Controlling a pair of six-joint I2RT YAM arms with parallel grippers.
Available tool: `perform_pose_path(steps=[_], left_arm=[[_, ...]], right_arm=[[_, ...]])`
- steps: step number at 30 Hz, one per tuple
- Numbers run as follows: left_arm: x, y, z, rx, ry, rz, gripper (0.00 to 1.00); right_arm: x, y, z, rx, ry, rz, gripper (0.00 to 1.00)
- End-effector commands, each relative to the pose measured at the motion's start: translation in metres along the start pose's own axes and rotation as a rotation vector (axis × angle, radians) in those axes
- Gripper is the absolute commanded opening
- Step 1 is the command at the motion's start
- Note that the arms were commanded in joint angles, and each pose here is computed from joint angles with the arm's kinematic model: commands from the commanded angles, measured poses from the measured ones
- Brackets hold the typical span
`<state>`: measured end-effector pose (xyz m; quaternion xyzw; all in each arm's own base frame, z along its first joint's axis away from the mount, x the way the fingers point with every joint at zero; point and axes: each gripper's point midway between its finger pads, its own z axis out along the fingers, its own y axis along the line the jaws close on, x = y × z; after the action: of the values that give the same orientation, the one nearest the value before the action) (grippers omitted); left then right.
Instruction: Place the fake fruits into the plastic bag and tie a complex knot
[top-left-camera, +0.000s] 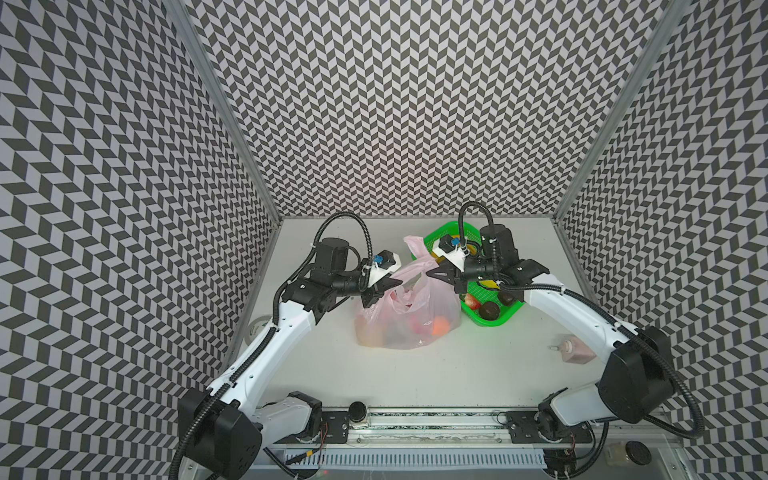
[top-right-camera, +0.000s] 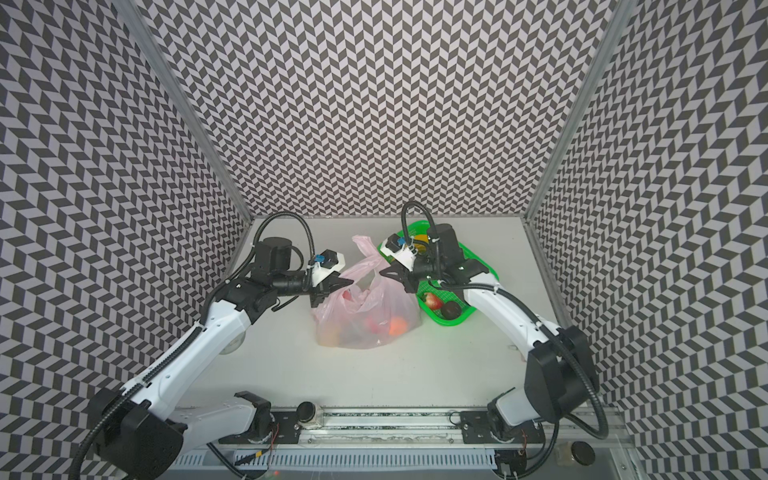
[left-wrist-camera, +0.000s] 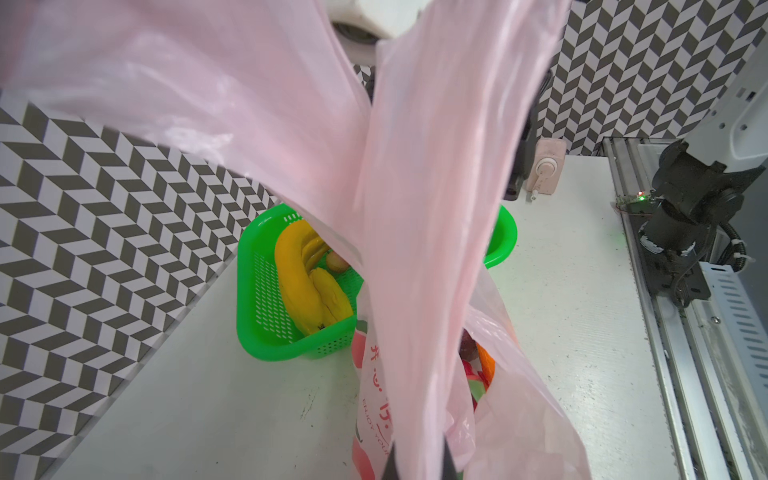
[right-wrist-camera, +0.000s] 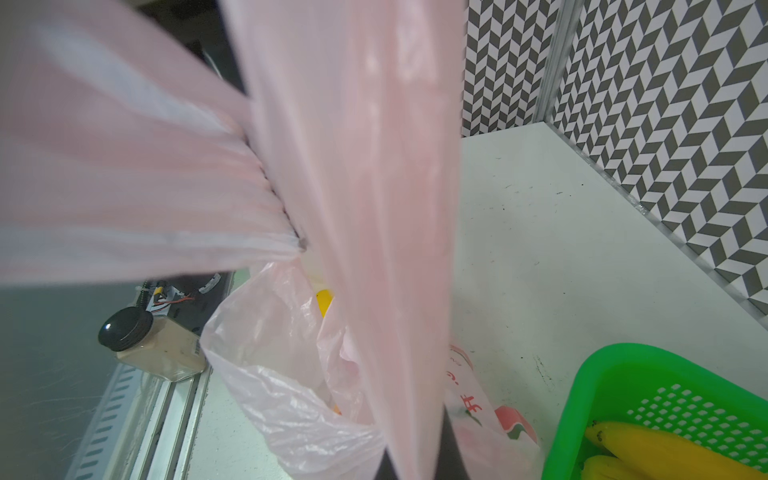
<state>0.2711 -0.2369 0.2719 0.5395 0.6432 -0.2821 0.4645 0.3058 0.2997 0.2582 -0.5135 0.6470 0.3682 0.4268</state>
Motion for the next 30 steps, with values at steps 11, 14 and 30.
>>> perform_pose_path(steps=[11,14,30], left_arm=[[0.008,-0.004,0.009,0.060,0.069,-0.020,0.00],[0.007,-0.005,0.010,0.073,0.071,-0.022,0.00],[0.006,-0.002,0.016,0.090,0.086,-0.021,0.00]], right_arm=[[-0.019,0.019,-0.006,-0.069,-0.075,-0.108,0.11],[-0.020,0.021,-0.006,-0.076,-0.075,-0.107,0.15],[-0.028,0.031,-0.010,-0.122,-0.124,-0.138,0.44]])
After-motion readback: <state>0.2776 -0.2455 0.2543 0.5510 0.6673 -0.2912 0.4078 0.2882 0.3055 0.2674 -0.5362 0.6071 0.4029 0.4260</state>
